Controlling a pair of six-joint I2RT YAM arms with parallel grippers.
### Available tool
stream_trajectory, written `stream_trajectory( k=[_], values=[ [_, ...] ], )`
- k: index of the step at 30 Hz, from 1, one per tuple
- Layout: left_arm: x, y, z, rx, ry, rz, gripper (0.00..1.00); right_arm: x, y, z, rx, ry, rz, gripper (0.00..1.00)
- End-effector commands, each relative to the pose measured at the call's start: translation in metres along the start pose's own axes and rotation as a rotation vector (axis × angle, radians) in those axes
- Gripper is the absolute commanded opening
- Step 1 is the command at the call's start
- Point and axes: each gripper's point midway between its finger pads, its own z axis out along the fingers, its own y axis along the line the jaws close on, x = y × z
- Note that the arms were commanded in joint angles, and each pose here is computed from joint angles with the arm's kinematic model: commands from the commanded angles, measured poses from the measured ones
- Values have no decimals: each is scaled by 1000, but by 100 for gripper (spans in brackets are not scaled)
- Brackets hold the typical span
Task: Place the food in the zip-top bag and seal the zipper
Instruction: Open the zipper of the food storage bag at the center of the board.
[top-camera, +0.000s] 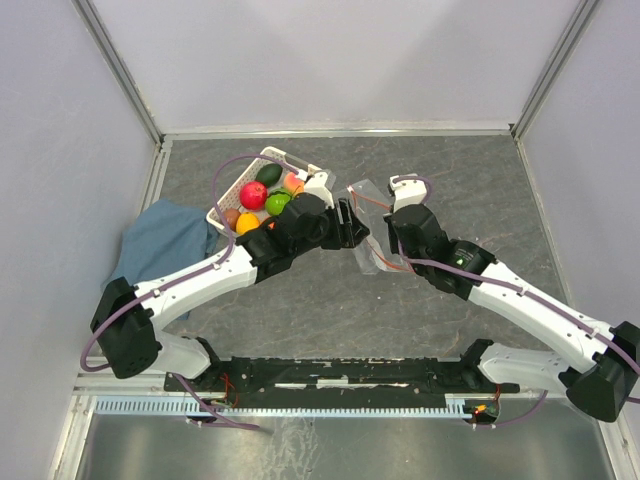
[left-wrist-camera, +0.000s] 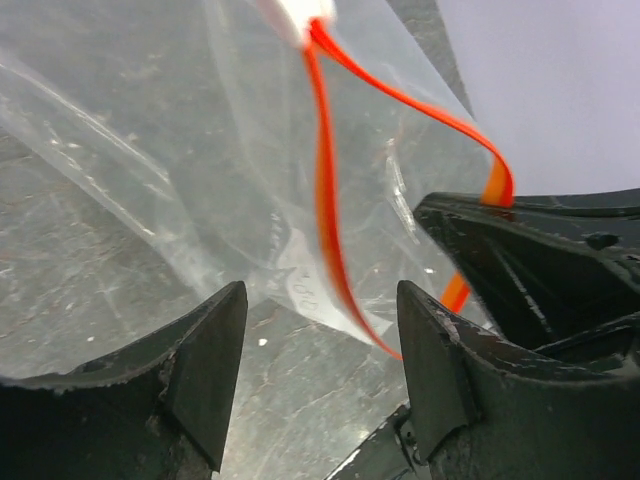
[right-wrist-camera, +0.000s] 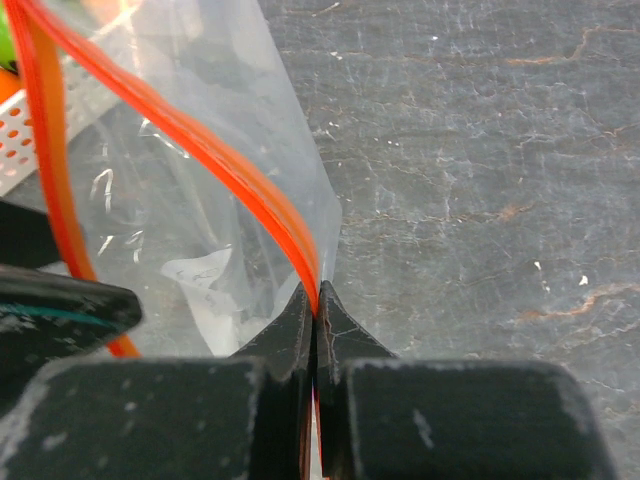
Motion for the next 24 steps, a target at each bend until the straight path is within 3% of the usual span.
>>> stream_trajectory(
  k=[1,5,8,12,16,17,24],
  values=[
    [-25,-35,-3,95,-128,-105,68,-24,11,-3,-9,-92,100,2],
    [-19,-34,5,66,-142,-111,68,-23,16,-4,-19,-99,112,2],
    [-12,-32,10,41,-139,-102,59,-22,14,-5,-15,-97,104,2],
    [-7,-19,9,-15,-136,-83,38,-20,-4,-10,51,-109,70,2],
    [-1,-5,3,-68,-119,-51,7,-19,-19,-17,96,-104,5,2],
    [0,-3,1,-77,-113,-40,3,-18,-22,-18,106,-100,-9,2],
    [0,5,-19,-130,-60,43,3,-13,-31,-28,90,-92,-94,3]
  ],
)
